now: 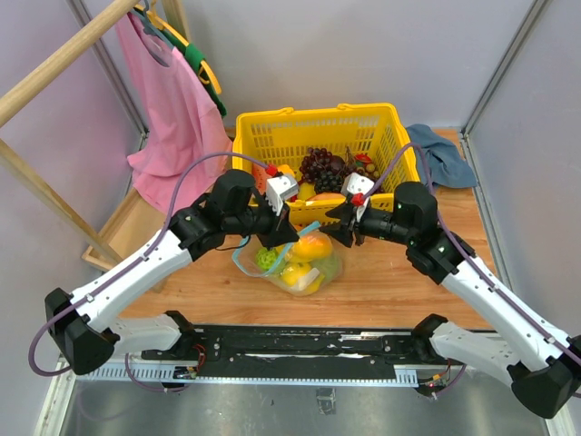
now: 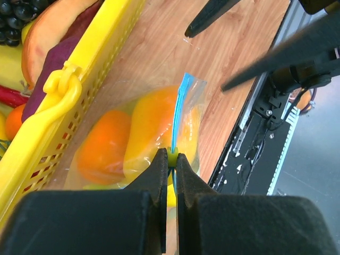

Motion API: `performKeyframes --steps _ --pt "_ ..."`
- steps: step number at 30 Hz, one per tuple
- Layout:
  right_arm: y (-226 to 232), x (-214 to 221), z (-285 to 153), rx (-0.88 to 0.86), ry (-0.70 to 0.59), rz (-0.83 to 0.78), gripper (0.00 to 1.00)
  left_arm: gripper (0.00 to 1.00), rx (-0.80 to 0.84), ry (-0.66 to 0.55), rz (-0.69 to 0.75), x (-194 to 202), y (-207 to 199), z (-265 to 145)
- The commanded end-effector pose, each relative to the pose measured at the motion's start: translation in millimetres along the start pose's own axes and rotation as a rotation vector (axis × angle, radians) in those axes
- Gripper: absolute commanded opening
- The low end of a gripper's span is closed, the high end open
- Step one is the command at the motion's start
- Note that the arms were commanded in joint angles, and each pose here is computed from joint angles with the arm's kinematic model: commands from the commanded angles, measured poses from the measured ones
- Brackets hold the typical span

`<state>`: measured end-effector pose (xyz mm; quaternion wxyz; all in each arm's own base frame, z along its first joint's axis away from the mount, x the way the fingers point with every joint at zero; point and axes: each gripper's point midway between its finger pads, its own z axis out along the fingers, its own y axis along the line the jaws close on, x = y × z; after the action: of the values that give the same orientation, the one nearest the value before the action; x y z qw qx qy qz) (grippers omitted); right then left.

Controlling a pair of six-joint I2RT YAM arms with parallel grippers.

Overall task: Place the food in the zip-top bag and seal the zipper
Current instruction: Zip the zipper food storage bag at the center of the board.

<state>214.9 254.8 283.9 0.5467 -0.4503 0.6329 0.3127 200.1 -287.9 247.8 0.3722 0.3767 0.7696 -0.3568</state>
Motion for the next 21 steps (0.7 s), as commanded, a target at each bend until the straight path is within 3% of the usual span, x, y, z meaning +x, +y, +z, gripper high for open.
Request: performKeyframes --steps 1,5,11,16,19,21 --pt "30 -16 -2 -0.219 -0.021 -0.099 0.48 0.0 0.044 -0.026 0.046 -13 -11 -3" --pt "36 -12 6 -0.292 -0.005 -0.1 0.57 0.0 0.071 -0.046 0.075 -20 -19 -2" --pt "36 2 18 -0.354 0.063 -0.081 0.52 0.0 0.106 -0.05 0.111 -28 -30 1" --pt "38 11 20 -0.378 0.093 -0.07 0.31 0.0 0.11 -0.055 0.119 -30 -32 2" --pt "37 14 21 -0.364 0.1 -0.06 0.04 0.0 0.103 -0.043 0.114 -26 -31 2" --pt "33 14 21 -0.33 0.097 -0.05 0.01 0.0 0.077 -0.03 0.101 -22 -26 2"
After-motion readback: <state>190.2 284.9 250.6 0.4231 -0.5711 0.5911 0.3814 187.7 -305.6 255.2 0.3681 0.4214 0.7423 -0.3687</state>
